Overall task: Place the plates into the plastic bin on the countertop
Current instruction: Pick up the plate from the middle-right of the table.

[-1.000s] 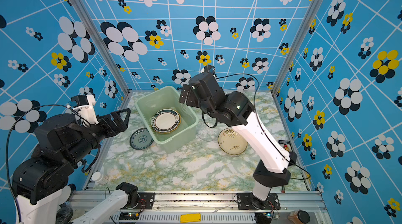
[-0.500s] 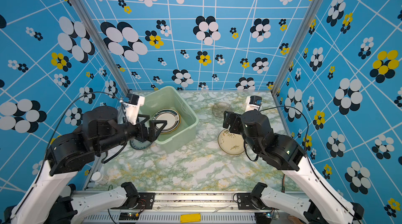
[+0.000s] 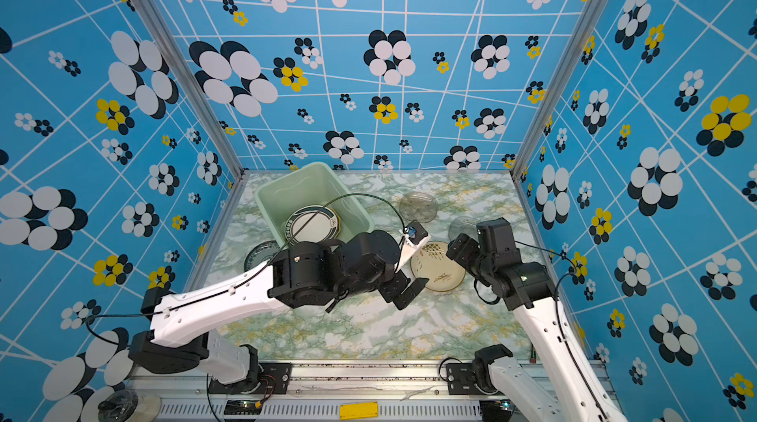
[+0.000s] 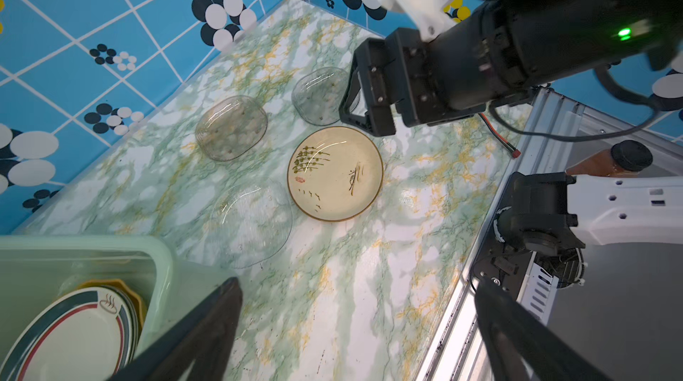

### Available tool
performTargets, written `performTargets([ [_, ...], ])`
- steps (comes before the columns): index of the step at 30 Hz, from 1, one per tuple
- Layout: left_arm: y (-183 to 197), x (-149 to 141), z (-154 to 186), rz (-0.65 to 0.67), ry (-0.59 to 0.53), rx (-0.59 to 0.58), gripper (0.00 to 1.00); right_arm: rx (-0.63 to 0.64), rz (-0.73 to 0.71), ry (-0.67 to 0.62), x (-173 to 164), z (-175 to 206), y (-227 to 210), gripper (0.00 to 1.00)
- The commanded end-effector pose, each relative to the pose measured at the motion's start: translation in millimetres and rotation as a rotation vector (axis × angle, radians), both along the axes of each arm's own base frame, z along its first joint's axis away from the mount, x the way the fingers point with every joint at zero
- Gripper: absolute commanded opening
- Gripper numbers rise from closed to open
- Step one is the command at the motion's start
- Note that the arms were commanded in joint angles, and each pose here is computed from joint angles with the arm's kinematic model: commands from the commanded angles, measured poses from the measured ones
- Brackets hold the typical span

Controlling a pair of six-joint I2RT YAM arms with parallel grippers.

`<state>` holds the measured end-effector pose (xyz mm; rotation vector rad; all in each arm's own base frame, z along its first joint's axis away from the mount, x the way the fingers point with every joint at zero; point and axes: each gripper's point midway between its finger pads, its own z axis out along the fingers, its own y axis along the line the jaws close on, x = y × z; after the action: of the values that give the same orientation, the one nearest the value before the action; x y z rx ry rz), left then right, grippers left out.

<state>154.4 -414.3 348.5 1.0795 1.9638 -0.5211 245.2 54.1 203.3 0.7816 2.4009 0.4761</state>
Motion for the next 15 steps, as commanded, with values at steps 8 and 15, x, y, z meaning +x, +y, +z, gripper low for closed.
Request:
performTargets([
  [8,-19,-16,-5,-0.161,-0.065,0.040,0.99,0.332,-0.070,0.098,17,-70,-6,0.86],
  [15,-17,-24,-19,-0.269,-0.124,0.093,0.99,0.214,0.022,0.232,11,-101,-13,0.85],
])
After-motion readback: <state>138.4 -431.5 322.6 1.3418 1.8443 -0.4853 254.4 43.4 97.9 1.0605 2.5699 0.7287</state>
